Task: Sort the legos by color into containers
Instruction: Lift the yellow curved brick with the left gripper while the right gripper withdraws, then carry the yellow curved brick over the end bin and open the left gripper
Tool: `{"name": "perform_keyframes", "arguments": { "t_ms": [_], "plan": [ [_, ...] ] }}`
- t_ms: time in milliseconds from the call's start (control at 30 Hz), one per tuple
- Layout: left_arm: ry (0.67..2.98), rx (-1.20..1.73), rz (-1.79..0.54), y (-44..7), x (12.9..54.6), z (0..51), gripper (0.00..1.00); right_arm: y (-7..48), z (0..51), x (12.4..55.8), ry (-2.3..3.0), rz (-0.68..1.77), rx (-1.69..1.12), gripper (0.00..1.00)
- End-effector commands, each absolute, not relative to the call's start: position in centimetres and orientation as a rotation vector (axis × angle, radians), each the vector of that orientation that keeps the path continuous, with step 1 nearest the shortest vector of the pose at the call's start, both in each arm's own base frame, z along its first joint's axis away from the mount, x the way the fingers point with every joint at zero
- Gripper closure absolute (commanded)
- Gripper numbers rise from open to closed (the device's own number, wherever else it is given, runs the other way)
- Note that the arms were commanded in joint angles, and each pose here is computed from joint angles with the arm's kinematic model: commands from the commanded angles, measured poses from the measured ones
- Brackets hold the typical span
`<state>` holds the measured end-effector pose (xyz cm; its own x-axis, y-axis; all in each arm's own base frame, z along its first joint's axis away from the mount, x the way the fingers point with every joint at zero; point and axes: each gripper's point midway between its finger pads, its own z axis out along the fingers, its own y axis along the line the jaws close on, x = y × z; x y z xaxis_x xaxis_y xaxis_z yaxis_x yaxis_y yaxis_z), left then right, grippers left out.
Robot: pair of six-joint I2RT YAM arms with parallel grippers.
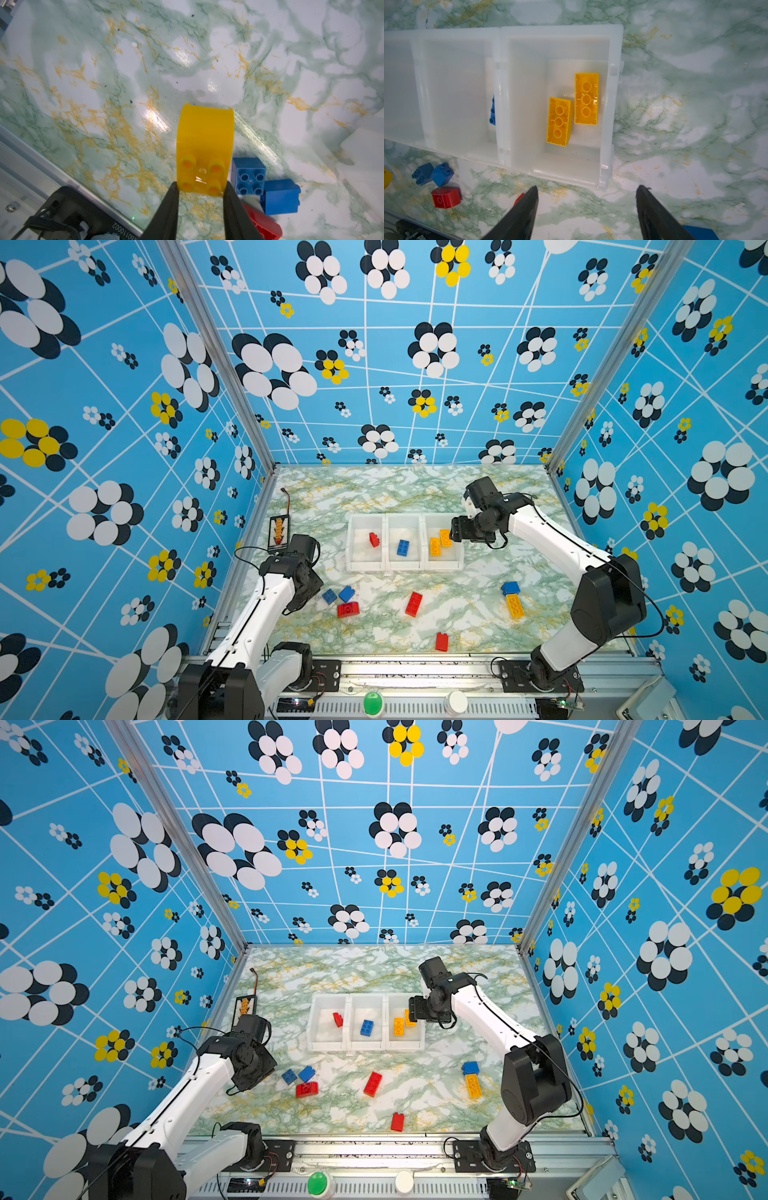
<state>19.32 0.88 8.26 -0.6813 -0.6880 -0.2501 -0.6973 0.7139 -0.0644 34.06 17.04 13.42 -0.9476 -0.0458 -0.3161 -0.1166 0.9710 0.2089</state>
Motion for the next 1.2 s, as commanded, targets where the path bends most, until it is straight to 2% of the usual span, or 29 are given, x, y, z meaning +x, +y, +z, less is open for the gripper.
{"name": "perform_keyframes", "arguments": {
  "t_ms": [0, 433, 567, 833, 1167],
  "plan": [
    [2.645, -1.058, 0.03, 0.4, 19.6, 10.1, 0.94, 16.6, 13.9, 33.1, 2.811, 0.353, -0.088, 0.25],
    [2.583, -0.679, -0.139, -6.7, 23.3, 15.2, 0.95, 15.7, 13.6, 30.1, 2.819, 0.397, 0.006, 0.24],
    [2.577, -0.541, -0.198, -10.5, 24.7, 16.6, 0.95, 15.3, 13.5, 29.1, 2.816, 0.412, 0.03, 0.23],
    [2.571, -0.304, -0.328, -19.1, 26.9, 18.5, 0.95, 14.3, 14.1, 27.3, 2.801, 0.398, 0.034, 0.15],
    [2.577, -0.096, -0.45, -28.8, 29.3, 18.9, 0.95, 13.0, 14.7, 25.9, 2.774, 0.424, 0.069, 0.09]
  ]
}}
